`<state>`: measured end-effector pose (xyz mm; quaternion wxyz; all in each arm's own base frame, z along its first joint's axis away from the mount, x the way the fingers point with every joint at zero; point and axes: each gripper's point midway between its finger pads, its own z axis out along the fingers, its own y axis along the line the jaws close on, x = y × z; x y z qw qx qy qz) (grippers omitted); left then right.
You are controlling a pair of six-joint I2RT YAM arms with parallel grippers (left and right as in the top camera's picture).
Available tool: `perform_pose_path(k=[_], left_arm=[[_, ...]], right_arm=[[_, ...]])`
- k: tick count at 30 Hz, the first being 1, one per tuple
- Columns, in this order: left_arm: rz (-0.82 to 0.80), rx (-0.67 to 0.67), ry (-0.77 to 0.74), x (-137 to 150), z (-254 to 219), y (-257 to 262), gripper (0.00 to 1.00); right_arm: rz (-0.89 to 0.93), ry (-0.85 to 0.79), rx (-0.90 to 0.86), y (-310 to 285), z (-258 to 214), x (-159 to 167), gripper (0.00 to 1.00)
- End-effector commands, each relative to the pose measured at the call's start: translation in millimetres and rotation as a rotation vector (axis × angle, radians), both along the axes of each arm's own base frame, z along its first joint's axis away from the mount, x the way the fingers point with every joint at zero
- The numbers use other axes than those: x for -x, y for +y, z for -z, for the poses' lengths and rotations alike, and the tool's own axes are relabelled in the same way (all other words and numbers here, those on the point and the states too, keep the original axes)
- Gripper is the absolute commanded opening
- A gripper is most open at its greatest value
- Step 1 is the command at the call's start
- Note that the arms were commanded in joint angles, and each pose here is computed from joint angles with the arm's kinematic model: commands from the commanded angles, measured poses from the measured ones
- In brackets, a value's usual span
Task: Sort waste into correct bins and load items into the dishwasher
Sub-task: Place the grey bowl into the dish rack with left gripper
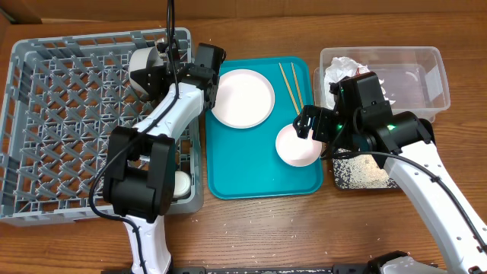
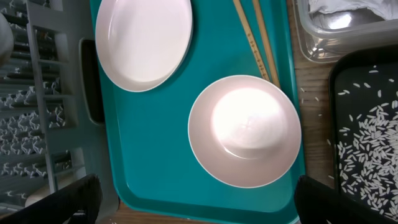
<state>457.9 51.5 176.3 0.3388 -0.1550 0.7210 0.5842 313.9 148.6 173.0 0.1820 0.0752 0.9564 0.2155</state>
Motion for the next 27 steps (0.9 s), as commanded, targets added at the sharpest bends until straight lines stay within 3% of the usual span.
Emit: perform_pose_path(k=[1,9,15,22,27], left_arm=[[0.047,0.020,0.105,1,26,-13,0.04],[0.170,0.226,0.250,0,69,-41,0.06],[0.243,0.406,0.334,1,100,-60,0.54],[0.344,0.659,0.451,8,130,-96,0.66],[0.393,0.790,0.486,3,113,-120,0.75]], right_arm=[[0.004,-0.031,0.001,-1,-8,-4,1.00],[0.004,-0.031,0.001,-1,-8,-4,1.00],[0.004,-0.031,0.001,-1,-8,-4,1.00],[0.004,-0.031,0.001,-1,-8,-4,1.00],[0.004,-0.031,0.001,-1,-8,-4,1.00]])
